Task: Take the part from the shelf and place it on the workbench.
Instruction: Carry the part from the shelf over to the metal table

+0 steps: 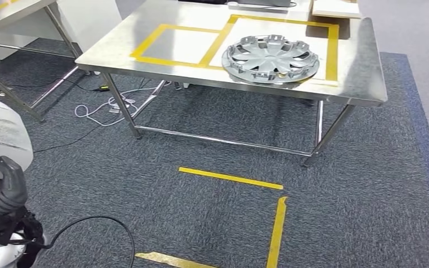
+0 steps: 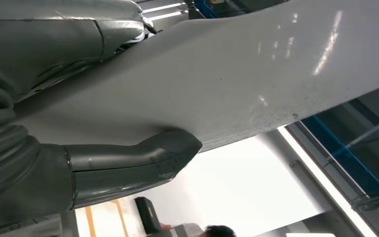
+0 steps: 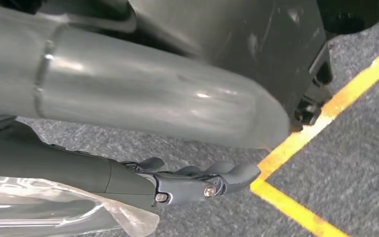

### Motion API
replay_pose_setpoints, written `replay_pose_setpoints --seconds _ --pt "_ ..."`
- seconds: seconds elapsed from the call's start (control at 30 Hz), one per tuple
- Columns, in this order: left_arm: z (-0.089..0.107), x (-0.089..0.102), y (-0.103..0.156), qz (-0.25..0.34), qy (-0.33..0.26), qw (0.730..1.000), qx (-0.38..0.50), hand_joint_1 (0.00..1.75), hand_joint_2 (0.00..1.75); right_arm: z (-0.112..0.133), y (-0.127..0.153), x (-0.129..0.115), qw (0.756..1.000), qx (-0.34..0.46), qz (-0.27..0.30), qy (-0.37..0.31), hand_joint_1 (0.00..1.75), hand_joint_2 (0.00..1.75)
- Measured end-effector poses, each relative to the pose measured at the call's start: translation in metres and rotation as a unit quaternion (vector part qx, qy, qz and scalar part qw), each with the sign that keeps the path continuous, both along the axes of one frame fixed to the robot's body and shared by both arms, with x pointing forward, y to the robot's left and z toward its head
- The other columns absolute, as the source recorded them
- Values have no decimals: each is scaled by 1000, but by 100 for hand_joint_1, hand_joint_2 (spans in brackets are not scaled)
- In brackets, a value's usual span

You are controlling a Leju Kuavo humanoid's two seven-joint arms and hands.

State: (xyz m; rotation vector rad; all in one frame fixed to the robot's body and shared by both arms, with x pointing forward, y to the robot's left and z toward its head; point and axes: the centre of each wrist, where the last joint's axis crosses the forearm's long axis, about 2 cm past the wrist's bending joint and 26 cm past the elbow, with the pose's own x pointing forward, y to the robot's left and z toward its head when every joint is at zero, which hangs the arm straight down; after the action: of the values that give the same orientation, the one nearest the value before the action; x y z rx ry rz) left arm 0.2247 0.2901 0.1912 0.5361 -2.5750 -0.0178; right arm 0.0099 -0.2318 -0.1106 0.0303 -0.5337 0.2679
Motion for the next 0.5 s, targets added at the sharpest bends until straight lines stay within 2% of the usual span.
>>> replay_pose_setpoints --seconds 0.5 --pt "1 0 1 0 -1 1000 -7 175 175 0 0 0 1000 -2 -4 3 0 0"
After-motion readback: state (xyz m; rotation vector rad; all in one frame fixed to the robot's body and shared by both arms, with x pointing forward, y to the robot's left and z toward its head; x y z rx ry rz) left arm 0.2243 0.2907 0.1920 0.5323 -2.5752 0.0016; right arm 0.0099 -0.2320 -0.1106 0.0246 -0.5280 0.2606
